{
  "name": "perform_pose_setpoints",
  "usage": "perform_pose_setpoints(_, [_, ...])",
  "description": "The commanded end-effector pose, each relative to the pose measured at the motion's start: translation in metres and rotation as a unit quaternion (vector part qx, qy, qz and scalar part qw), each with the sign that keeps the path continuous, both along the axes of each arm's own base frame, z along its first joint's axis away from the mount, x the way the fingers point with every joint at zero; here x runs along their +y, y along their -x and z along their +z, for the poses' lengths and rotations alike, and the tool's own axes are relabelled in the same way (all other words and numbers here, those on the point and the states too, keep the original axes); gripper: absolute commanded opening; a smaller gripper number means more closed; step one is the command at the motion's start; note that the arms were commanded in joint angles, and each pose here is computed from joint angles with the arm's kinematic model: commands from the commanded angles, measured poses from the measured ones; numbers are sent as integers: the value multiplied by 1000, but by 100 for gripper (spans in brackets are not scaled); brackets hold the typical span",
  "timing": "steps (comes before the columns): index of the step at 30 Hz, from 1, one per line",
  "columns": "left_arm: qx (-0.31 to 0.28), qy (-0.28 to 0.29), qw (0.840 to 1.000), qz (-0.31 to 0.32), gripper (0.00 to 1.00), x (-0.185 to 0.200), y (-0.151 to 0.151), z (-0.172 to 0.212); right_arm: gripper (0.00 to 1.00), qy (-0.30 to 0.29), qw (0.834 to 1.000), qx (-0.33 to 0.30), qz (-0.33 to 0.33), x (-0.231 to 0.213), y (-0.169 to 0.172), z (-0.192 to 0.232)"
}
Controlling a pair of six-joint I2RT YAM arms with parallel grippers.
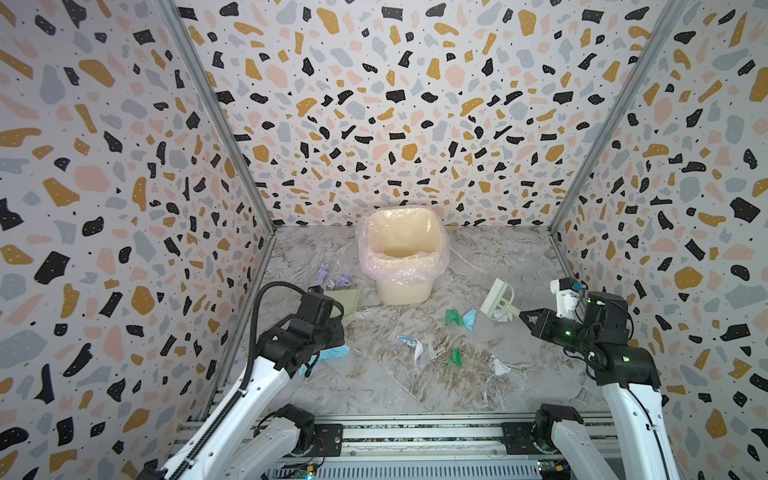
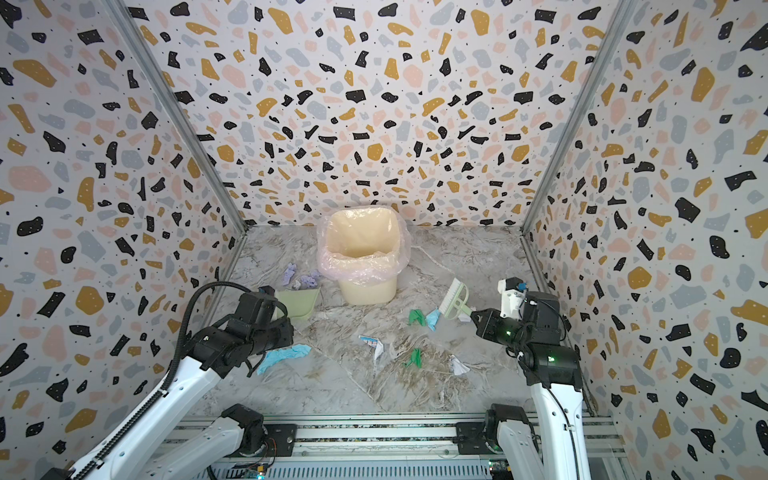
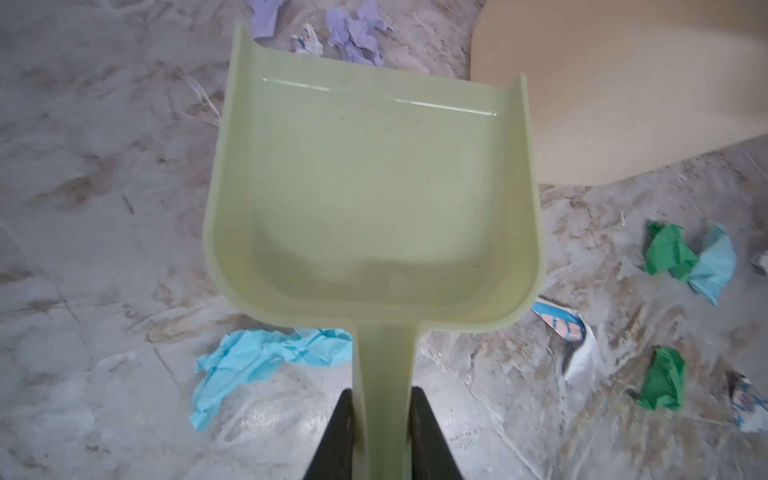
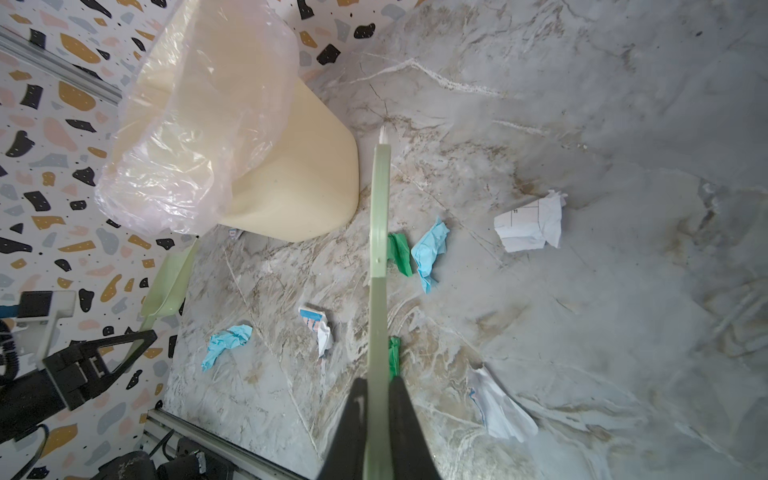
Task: Sweep away the paper scraps from the table
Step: 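Carry the dustpan toward the robot near the scraps while the right gripper lowers the brush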
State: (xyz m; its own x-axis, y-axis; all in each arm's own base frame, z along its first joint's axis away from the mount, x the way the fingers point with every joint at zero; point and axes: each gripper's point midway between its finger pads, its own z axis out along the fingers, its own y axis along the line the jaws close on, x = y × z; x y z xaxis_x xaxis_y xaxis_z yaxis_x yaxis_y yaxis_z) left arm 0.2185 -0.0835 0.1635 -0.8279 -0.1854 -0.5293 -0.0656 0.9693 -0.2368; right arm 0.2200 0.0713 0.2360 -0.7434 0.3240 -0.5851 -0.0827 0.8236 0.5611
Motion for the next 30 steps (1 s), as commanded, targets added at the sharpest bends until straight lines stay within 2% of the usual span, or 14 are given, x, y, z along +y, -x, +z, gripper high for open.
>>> perform_pose_setpoints(1, [35,40,998,-36,0,-19,26,-1,0,25,1000,9,13,-1,5,1])
perform_pose_setpoints(4, [53,43,994,-89,0,-36,43,-1,0,38,999,22,16,-2,8,0])
perform_pose_setpoints(10, [47,75,981,-171,0,-79,61,12,0,51,997,58,23,2,15,-11])
perform_pose_setpoints(14, [48,54,970,-233,0,-110,76,9,0,73,993,85,23,2,21,-19])
perform_pose_setpoints(21, [47,-2,930,-365,0,-167,106,-2,0,128,984,124,15,-11,32,-19])
perform_pose_setpoints(26, [46,-52,898,-435,0,-184,116,-12,0,170,976,136,17,-13,34,-14])
perform_pose_setpoints(30, [58,-79,881,-463,0,-188,122,-28,0,177,971,149,55,7,39,-18])
